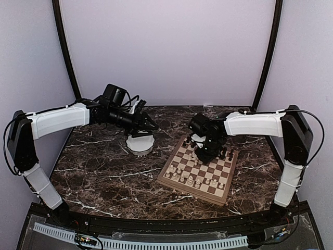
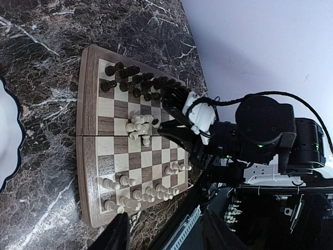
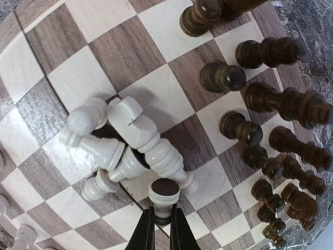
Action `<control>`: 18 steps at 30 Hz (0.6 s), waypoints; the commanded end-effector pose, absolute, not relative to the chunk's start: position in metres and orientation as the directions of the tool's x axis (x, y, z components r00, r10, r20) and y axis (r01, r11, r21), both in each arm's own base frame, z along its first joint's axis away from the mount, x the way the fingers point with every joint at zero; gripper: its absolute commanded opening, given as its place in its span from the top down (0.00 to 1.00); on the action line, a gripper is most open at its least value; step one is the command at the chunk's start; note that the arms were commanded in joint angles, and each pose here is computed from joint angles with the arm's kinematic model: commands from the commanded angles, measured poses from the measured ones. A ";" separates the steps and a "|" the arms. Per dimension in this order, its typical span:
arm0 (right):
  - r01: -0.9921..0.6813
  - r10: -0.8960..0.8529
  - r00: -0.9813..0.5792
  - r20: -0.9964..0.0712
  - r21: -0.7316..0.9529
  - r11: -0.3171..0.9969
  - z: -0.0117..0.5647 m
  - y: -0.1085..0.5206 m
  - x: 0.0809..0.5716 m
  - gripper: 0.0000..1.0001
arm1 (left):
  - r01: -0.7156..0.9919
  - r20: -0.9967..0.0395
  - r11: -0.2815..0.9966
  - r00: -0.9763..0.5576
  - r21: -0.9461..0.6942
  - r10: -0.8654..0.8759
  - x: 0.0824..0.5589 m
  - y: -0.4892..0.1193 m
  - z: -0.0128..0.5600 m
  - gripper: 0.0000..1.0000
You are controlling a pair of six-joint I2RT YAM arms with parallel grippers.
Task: Set up the chess pieces on the board
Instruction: Pick up the pawn from the chessboard.
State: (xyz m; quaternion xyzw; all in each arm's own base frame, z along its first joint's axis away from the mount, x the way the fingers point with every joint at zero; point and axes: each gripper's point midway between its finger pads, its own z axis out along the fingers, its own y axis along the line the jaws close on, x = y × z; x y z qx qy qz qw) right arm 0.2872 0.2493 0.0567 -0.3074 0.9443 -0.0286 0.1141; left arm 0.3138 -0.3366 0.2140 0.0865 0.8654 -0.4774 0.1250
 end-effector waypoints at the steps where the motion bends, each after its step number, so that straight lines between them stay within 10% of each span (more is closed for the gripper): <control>1: -0.578 -0.571 -0.782 -0.249 -0.053 0.815 0.100 0.251 0.271 1.00 | 0.319 -0.351 0.504 -0.936 -0.802 0.034 0.316 -0.341 0.227 0.50; 18: -0.761 -0.584 -0.622 -0.523 0.228 0.607 0.218 0.339 0.230 1.00 | 0.240 -0.207 0.327 -0.969 -0.914 0.131 0.296 -0.380 0.208 0.50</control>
